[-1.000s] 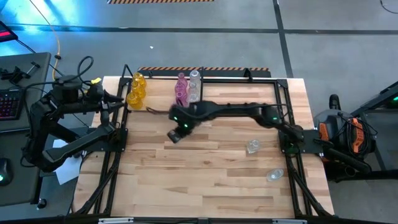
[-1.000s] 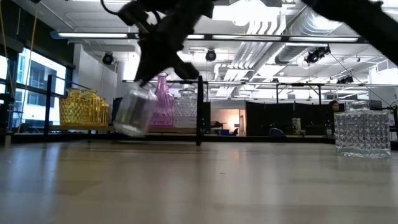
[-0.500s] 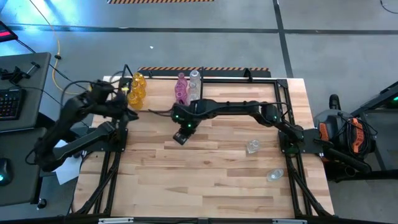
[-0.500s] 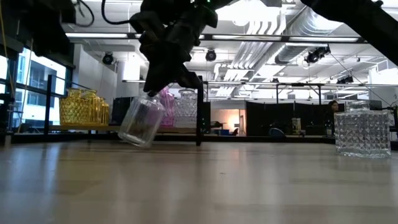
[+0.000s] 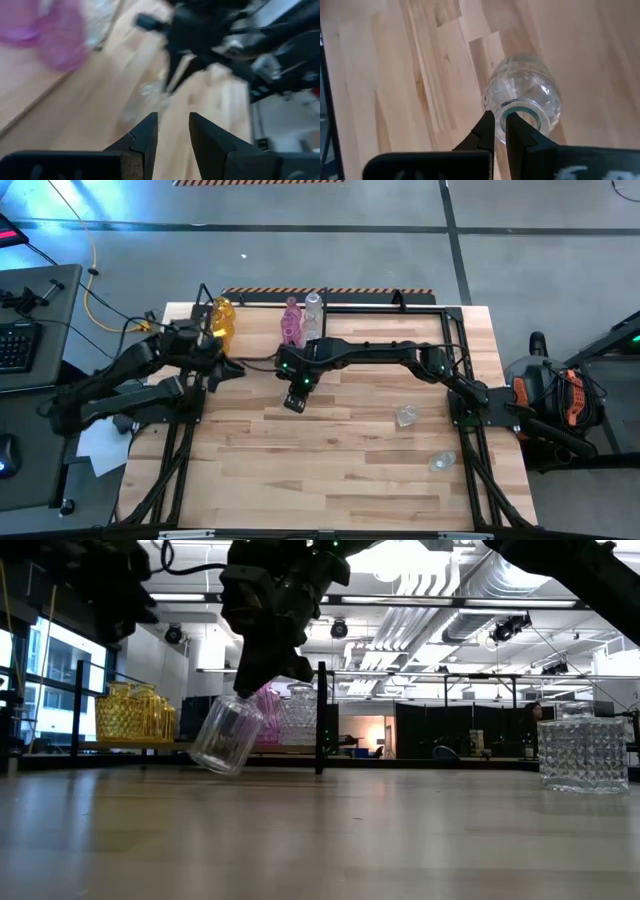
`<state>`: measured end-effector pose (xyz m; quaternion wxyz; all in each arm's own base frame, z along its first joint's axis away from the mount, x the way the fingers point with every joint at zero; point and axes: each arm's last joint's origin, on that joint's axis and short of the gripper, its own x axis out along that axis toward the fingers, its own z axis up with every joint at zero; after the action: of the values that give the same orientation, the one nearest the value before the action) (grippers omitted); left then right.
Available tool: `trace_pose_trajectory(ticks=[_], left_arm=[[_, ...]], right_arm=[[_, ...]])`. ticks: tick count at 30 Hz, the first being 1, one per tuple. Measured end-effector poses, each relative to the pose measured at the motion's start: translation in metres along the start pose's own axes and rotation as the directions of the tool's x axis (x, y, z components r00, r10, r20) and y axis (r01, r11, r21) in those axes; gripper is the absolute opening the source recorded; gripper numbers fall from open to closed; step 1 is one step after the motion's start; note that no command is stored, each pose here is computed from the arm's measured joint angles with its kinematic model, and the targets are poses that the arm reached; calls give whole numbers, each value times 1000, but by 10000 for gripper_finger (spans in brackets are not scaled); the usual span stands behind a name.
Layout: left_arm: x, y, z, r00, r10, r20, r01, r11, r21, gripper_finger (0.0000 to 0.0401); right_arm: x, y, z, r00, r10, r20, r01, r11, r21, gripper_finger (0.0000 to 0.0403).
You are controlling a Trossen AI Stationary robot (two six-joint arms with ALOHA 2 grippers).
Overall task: Sort vases onto shelf
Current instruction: Put the transparent vase on the shelf to the left of the top pink vase on the shelf
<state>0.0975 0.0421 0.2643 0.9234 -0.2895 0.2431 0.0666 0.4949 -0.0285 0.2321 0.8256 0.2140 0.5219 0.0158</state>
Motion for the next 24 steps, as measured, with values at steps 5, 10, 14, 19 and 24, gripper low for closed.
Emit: trace_pose_trajectory(ticks=[5,10,14,19,24], left_arm=[[13,-25,7,993,-74,95,68,995,71,95],[43,-41,-6,999,26,21,-29,989,143,76],[73,-44,-30,993,115,-37,-107,980,170,65],[93,-42,-51,981,196,-2,-194,972,133,57],[110,-29,-71,948,315,-45,-309,946,100,51]], right_arm=[[0,1,0,1000,1,-1,-1,1000,-2,0],[0,1,-1,1000,0,-7,0,1000,0,0],[1,-1,-3,999,-11,-30,11,1000,8,0],[1,-1,-5,998,-21,-51,22,1000,4,0],[1,0,-5,999,-22,-49,22,1000,-2,0]])
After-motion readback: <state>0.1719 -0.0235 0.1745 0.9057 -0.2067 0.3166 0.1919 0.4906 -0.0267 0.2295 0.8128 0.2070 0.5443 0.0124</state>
